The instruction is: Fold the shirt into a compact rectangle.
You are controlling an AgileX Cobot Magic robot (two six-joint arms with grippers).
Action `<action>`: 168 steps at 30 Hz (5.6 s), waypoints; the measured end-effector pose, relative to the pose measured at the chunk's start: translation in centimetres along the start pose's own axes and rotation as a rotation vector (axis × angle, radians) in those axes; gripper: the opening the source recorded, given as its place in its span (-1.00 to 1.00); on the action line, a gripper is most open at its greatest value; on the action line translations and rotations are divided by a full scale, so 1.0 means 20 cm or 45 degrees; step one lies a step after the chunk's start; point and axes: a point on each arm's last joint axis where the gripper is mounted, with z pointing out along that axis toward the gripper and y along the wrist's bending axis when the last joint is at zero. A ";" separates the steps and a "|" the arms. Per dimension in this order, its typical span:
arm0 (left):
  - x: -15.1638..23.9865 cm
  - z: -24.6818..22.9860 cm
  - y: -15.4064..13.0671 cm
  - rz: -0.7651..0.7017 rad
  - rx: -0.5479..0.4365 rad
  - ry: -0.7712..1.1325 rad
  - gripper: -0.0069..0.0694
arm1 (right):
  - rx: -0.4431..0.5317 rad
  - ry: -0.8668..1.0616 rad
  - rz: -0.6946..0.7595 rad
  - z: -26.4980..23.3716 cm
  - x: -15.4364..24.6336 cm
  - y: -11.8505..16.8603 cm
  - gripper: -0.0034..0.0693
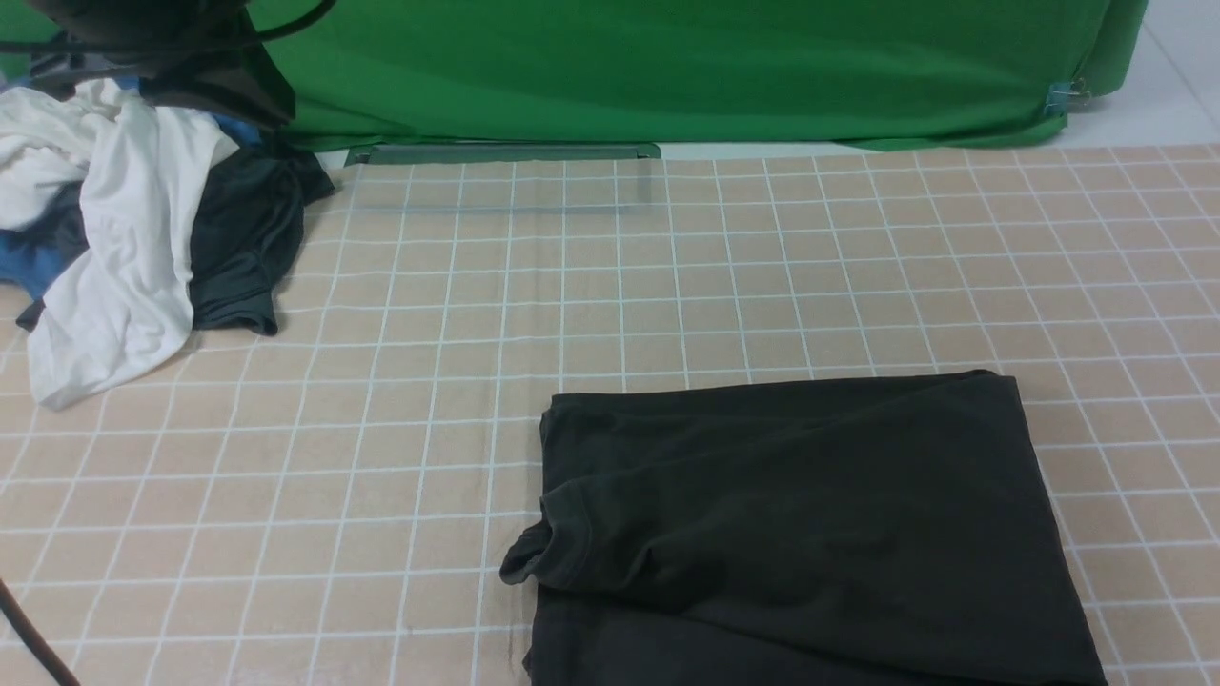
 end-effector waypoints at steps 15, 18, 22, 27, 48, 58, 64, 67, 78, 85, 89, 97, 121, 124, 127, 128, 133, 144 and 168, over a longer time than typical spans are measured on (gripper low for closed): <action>0.00 0.00 0.01 0.033 -0.034 0.002 -0.78 | 0.096 -0.002 0.012 0.00 0.00 -0.02 -0.59; 0.02 0.02 0.00 0.003 0.013 0.022 -0.78 | 0.112 -0.002 0.013 0.00 0.00 -0.02 -0.56; 0.10 0.09 0.02 -0.049 0.047 0.113 -0.78 | 0.120 -0.002 0.013 0.00 0.00 -0.03 -0.54; 0.30 0.23 0.04 -0.109 0.047 0.316 -0.78 | 0.120 -0.002 0.014 0.00 0.00 -0.03 -0.49; 0.81 0.55 -0.50 0.067 0.208 0.458 -0.78 | 0.120 -0.002 0.014 0.00 0.00 -0.03 -0.30; 0.95 0.75 -0.52 0.090 0.095 0.678 -0.77 | 0.120 -0.002 0.014 0.00 0.00 -0.03 -0.26; 0.98 0.77 -0.47 0.104 -0.007 0.720 -0.77 | 0.120 -0.002 0.015 0.00 0.00 -0.03 -0.26; 0.97 0.77 -0.46 0.123 -0.043 0.721 -0.76 | 0.120 -0.002 0.015 0.00 0.00 -0.03 -0.26; 0.81 0.70 -0.50 0.127 -0.144 0.573 -0.30 | 0.120 -0.002 0.015 0.00 0.00 -0.03 -0.25; 0.63 0.71 -0.43 -0.039 -0.086 0.412 0.17 | 0.120 -0.002 0.015 0.00 0.00 -0.03 -0.25; 0.62 0.87 -0.40 -0.065 -0.010 0.423 0.34 | 0.120 -0.002 0.015 0.00 0.00 -0.03 -0.24; 0.65 1.08 -0.36 -0.049 0.013 0.429 0.34 | 0.120 -0.002 0.015 0.00 0.00 -0.03 -0.23; 0.43 1.03 -0.22 0.109 -0.070 0.320 -0.74 | 0.120 -0.002 0.015 0.00 0.00 -0.03 -0.23; 0.42 1.03 -0.20 0.138 -0.082 0.310 -0.74 | 0.120 -0.002 0.015 0.00 0.00 -0.03 -0.23; 0.40 1.03 -0.19 0.152 -0.083 0.286 -0.74 | 0.120 -0.002 0.015 0.00 0.00 -0.03 -0.23; 0.40 1.03 -0.19 0.155 -0.083 0.276 -0.74 | 0.120 -0.002 0.015 0.00 0.00 -0.03 -0.23; 0.40 1.04 -0.19 0.153 -0.084 0.260 -0.74 | 0.120 -0.002 0.015 0.00 0.00 -0.03 -0.23; 0.34 0.92 -0.22 0.034 -0.108 0.200 -0.16 | 0.120 -0.002 0.015 0.00 0.00 -0.03 -0.23; 0.74 -0.06 -0.27 0.133 0.180 -0.285 -0.79 | 0.120 -0.002 0.015 0.00 0.00 -0.03 -0.23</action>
